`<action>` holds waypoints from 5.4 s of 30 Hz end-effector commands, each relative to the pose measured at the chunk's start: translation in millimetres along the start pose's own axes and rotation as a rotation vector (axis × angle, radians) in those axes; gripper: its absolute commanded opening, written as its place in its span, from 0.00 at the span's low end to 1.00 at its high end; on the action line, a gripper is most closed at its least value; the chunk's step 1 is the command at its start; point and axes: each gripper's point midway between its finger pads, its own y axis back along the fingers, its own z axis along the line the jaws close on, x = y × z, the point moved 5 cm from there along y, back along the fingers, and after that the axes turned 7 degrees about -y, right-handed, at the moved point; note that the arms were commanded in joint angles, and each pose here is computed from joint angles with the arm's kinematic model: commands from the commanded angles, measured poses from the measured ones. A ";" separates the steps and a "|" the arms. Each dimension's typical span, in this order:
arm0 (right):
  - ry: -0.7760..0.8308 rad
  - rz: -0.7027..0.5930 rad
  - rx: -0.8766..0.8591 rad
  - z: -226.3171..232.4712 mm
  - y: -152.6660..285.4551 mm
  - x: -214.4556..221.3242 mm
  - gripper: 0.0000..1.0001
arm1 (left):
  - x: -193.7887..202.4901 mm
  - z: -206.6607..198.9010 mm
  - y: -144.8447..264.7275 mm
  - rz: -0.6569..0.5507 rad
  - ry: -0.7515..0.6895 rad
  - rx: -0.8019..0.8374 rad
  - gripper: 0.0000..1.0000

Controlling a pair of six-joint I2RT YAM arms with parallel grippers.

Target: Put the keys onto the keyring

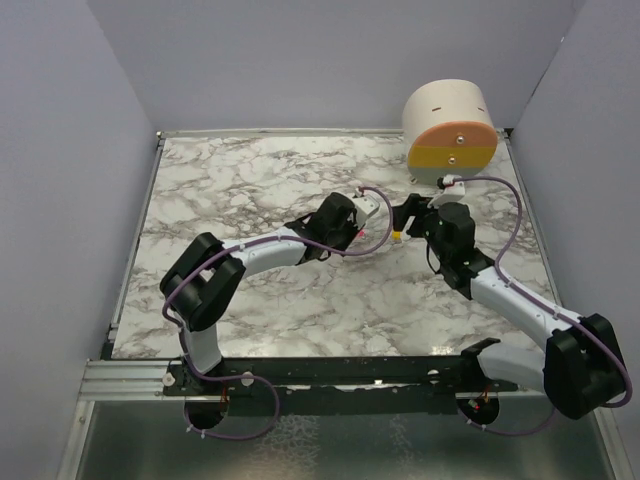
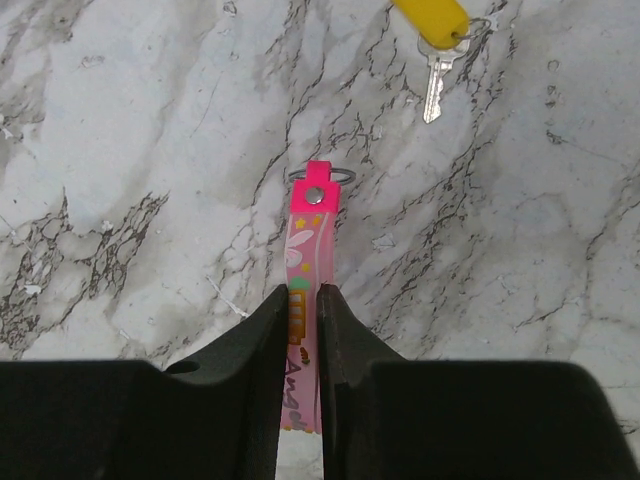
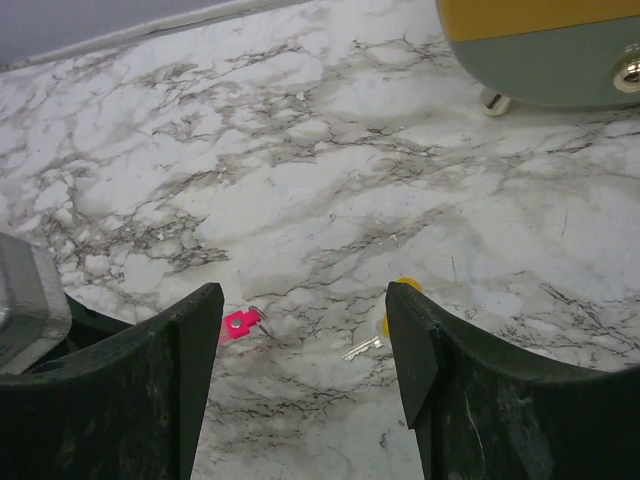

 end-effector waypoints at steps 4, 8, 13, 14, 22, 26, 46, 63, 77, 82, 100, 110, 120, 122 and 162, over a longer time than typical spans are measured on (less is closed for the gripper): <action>-0.028 -0.060 0.060 -6.2 9.1 -9.9 0.68 | 5.2 -3.4 -9.1 -0.024 -0.030 0.025 0.17; -0.027 -0.054 0.059 -6.2 8.3 -8.8 0.68 | 16.4 -4.7 -3.7 0.000 -0.027 0.025 0.17; -0.026 -0.048 0.050 -4.8 7.1 -8.2 0.68 | 27.5 -6.0 2.8 0.022 -0.027 0.022 0.17; -0.024 -0.047 0.048 -4.4 6.9 -8.2 0.68 | 28.9 -5.7 3.7 0.026 -0.027 0.018 0.17; -0.016 -0.031 0.042 -3.7 4.9 -6.0 0.68 | 32.8 -4.2 8.6 0.036 -0.034 0.004 0.17; -0.015 -0.031 0.042 -3.7 5.0 -6.0 0.68 | 34.8 -2.6 7.8 0.046 -0.041 -0.006 0.17; -0.001 -0.007 0.027 -2.1 0.9 -2.4 0.68 | 45.1 28.9 19.2 0.102 -0.001 -0.218 0.62; 0.215 0.490 -0.312 77.7 -29.1 76.4 0.65 | 6.5 57.2 129.9 -0.175 0.331 -0.502 0.73; 0.233 0.650 -0.375 123.4 20.7 156.8 0.68 | 3.1 52.7 162.8 -0.332 0.415 -0.475 0.99; 0.251 0.682 -0.361 121.2 21.6 177.2 0.68 | 4.6 52.4 163.1 -0.329 0.414 -0.475 0.99; 0.279 0.651 -0.286 123.7 -14.6 197.5 0.68 | 9.3 65.2 223.1 -0.463 0.475 -0.599 0.99; 0.301 0.574 -0.264 151.4 -61.9 194.7 0.69 | 13.6 67.0 228.1 -0.437 0.452 -0.621 0.99; 0.320 0.502 -0.293 179.0 -112.5 177.3 0.69 | 16.2 67.6 226.5 -0.431 0.449 -0.625 0.99; 0.333 0.480 -0.322 183.8 -110.1 168.6 0.69 | 16.9 67.5 226.4 -0.430 0.450 -0.625 0.99; 0.686 0.646 -0.443 131.5 -106.2 166.6 0.53 | 19.3 66.9 226.2 -0.427 0.461 -0.616 0.99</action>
